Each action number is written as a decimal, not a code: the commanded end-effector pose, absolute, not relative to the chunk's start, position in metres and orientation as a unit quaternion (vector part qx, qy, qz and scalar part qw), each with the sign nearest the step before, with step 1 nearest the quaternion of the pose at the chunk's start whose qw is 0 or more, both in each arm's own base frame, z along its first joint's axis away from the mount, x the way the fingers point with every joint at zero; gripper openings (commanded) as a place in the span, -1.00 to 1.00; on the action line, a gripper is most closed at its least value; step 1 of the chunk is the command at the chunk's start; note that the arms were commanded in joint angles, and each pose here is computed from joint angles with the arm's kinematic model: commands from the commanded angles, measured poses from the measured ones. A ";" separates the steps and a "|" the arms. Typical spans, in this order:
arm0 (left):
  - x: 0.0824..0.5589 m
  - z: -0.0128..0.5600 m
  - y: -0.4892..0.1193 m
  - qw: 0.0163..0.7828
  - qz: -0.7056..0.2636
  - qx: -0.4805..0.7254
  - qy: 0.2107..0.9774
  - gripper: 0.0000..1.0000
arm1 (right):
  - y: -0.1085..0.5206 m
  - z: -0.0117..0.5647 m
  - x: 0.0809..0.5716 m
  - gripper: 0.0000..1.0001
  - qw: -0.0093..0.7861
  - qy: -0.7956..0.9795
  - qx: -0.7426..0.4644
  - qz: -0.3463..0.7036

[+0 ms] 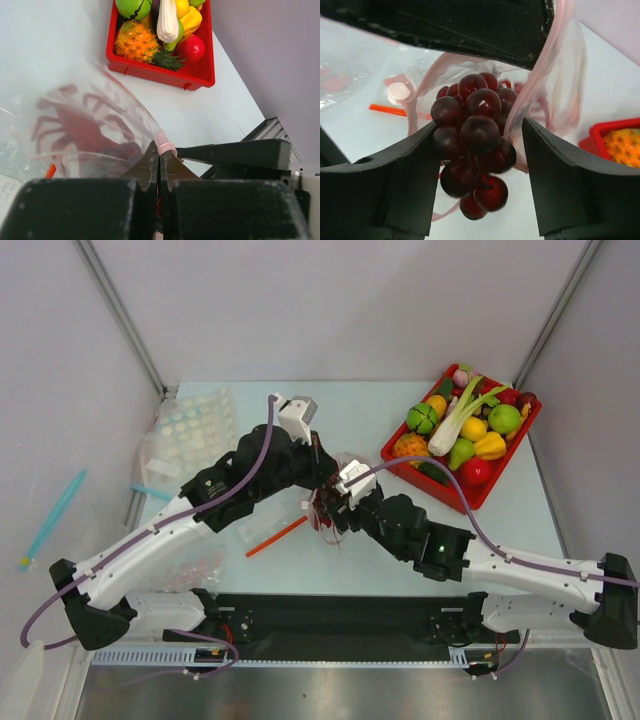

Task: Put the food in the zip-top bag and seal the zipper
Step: Place the fake fruit in the zipper food storage bag, then adjust the zipper food storage bag at the center of the board.

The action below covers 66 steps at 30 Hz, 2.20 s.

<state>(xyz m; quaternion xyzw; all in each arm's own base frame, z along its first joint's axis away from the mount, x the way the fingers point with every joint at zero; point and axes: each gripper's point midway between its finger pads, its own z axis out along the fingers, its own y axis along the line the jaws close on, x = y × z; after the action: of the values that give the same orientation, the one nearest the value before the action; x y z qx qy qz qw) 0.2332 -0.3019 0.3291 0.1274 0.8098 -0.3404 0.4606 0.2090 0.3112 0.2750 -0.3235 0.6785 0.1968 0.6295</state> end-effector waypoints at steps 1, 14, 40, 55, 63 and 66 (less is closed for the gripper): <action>0.227 0.381 -0.304 0.502 -0.400 0.115 0.758 -0.99 | 0.301 0.274 0.228 0.33 0.636 0.697 -0.307 0.124; 0.227 0.376 -0.305 0.500 -0.401 0.120 0.758 -0.96 | 0.238 0.308 0.243 -0.67 0.696 0.691 -0.144 0.135; 0.248 0.369 -0.282 0.522 -0.391 0.071 0.755 -0.94 | 0.280 0.295 0.226 0.82 0.646 0.686 -0.240 0.235; 0.278 0.353 -0.239 0.566 -0.338 -0.007 0.752 -0.91 | 0.282 0.291 0.224 0.23 0.582 0.714 -0.241 0.307; 0.279 0.353 -0.237 0.568 -0.334 -0.009 0.752 -0.91 | 0.300 0.272 0.224 0.14 0.533 0.734 -0.274 0.320; 0.278 0.354 -0.237 0.569 -0.335 -0.008 0.751 -0.92 | 0.306 0.272 0.220 0.15 0.525 0.729 -0.284 0.334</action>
<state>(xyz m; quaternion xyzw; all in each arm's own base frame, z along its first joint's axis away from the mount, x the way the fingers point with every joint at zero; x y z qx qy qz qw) 0.2770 -0.2416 0.3153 0.0070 0.7917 -0.3065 0.5283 0.2274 0.2954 0.2496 -0.2732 0.7486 0.2977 0.5258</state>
